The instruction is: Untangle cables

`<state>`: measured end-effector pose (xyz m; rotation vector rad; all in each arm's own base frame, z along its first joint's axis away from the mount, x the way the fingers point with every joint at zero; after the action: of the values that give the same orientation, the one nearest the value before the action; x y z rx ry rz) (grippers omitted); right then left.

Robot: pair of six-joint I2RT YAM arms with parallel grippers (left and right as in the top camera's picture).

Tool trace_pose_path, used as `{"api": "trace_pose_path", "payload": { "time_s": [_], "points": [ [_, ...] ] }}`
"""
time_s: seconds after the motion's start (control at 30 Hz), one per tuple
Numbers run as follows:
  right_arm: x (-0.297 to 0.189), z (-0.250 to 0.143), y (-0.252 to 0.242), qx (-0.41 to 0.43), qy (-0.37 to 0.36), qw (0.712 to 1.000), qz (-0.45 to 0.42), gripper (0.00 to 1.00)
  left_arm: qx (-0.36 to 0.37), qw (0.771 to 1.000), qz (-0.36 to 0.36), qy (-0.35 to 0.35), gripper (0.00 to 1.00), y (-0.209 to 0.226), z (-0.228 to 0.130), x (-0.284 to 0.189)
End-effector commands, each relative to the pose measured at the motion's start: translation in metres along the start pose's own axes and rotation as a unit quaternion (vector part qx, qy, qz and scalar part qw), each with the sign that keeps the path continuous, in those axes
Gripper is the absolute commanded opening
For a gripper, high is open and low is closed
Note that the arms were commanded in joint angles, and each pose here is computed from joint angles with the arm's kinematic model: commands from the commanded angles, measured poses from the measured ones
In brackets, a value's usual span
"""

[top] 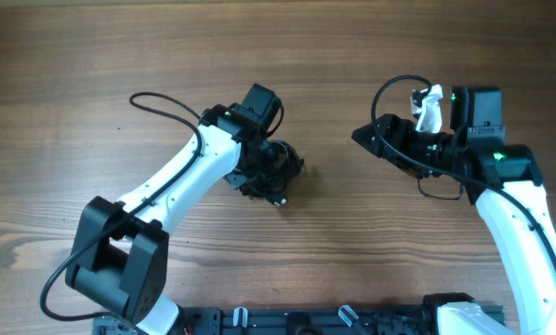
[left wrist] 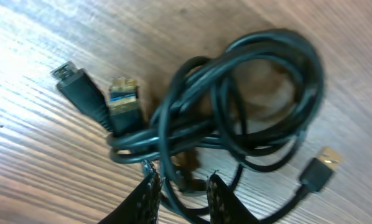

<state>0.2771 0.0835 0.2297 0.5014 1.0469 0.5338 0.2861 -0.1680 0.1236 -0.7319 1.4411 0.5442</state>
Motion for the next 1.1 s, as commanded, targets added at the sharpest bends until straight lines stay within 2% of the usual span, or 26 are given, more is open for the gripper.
{"api": "trace_pose_path", "payload": {
  "time_s": [0.0, 0.23, 0.47, 0.53, 0.6, 0.67, 0.87, 0.97, 1.07],
  "points": [
    [-0.002, 0.004, 0.002, -0.002, -0.005, 1.0, -0.001, 0.89, -0.013, 1.0, 0.011, -0.005, 0.27, 0.007, 0.001, 0.01],
    [-0.002, 0.004, 0.002, -0.003, -0.005, 1.0, -0.001, 0.9, -0.026, 1.0, 0.006, -0.006, 0.28, 0.013, 0.0, 0.026],
    [-0.001, 0.004, 0.002, -0.001, -0.004, 1.0, -0.001, 0.9, -0.026, 0.999, -0.027, -0.013, 0.22, 0.015, 0.001, 0.049],
    [0.0, 0.002, 0.001, 0.001, -0.002, 1.0, -0.002, 0.9, -0.026, 0.999, -0.024, -0.012, 0.16, 0.021, 0.0, 0.056],
    [0.001, 0.002, 0.0, 0.002, 0.0, 1.0, -0.002, 0.9, -0.026, 0.999, -0.026, -0.013, 0.04, 0.022, 0.0, 0.059],
    [0.001, 0.002, -0.001, 0.003, 0.0, 1.0, -0.002, 0.9, -0.026, 0.999, -0.036, -0.015, 0.04, 0.018, 0.001, 0.058],
    [0.002, 0.004, 0.004, 0.009, -0.004, 1.0, 0.013, 0.9, -0.019, 0.995, -0.091, -0.025, 0.04, -0.006, 0.005, 0.024],
    [0.012, 0.007, 0.017, -0.004, -0.005, 1.0, 0.028, 0.9, -0.084, 0.986, -0.139, -0.022, 0.04, -0.015, 0.005, -0.004],
    [0.032, 0.006, 0.024, 0.011, 0.011, 0.999, 0.029, 0.85, -0.145, 0.974, -0.174, -0.016, 0.04, -0.016, 0.005, -0.026]
  ]
}}
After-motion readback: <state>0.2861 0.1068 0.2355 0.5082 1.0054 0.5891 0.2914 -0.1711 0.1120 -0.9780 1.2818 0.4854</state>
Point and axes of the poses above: each gripper's point midway between its finger pads, its own x axis out along the fingers, its own y axis along the line the jaws close on, z = x × y, the point moved 6 cm from there along -x, back along the fingers, and after that the axes turned 15 degrees about -x, right-handed, at the moved point
